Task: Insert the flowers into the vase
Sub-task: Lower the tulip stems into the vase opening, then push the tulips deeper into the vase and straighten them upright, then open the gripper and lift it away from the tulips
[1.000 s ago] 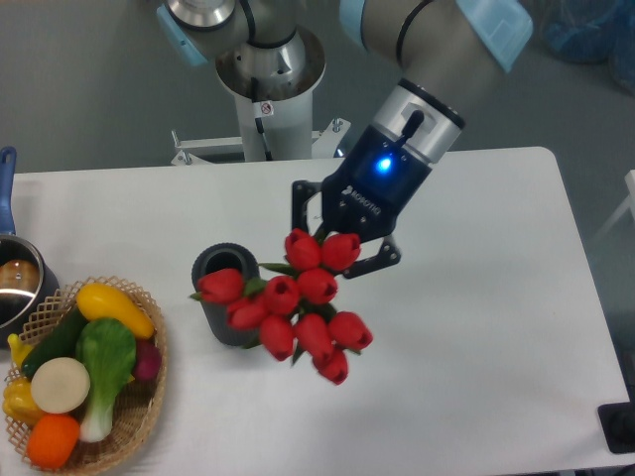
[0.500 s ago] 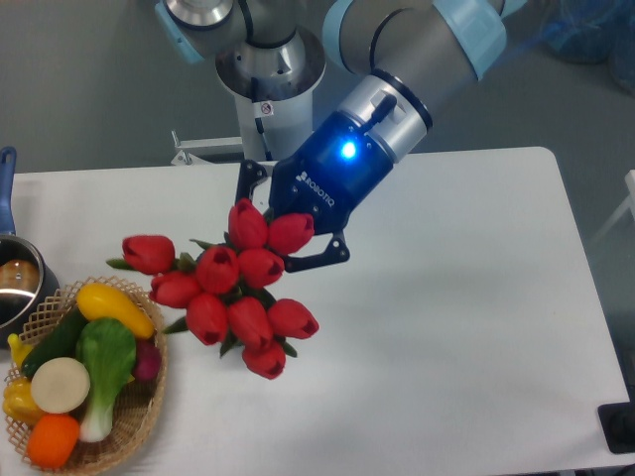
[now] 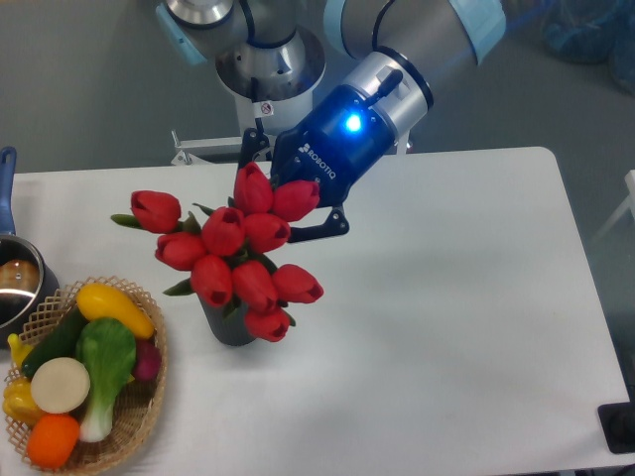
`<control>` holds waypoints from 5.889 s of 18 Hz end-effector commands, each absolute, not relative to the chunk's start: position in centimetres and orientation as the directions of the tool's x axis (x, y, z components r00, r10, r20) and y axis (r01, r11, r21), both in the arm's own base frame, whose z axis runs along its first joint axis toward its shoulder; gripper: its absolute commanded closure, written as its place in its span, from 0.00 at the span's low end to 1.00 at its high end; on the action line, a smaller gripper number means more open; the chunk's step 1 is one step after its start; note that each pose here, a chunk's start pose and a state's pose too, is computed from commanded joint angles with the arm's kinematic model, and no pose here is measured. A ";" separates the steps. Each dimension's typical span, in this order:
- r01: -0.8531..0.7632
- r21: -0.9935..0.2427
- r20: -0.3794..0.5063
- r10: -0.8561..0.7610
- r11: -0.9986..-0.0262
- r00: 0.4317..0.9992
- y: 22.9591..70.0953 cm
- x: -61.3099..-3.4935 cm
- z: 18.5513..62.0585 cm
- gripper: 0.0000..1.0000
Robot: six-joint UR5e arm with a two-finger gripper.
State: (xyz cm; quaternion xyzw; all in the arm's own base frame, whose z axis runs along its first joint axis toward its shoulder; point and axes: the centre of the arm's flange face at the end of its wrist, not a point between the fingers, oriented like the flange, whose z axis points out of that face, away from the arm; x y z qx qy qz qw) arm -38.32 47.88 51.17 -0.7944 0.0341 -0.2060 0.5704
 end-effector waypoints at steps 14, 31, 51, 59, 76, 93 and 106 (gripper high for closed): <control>0.280 -0.889 0.378 -0.237 -0.362 0.895 44.1 -37.4 47.2 0.95; 0.278 -0.883 0.390 -0.262 -0.378 0.883 45.6 -37.2 43.7 0.90; 0.179 -0.869 0.344 -0.303 -0.461 0.889 44.8 -34.5 33.0 0.76; 0.183 -0.863 0.352 -0.301 -0.470 0.886 44.7 -34.1 32.6 0.23; 0.018 -0.774 0.156 -0.163 -0.633 0.974 36.0 -32.1 33.5 0.00; 0.126 -0.816 0.237 -0.129 -0.564 0.963 38.6 -30.7 39.6 0.00; -0.143 -0.514 -0.235 -0.022 -0.846 0.972 32.4 -41.0 43.6 0.00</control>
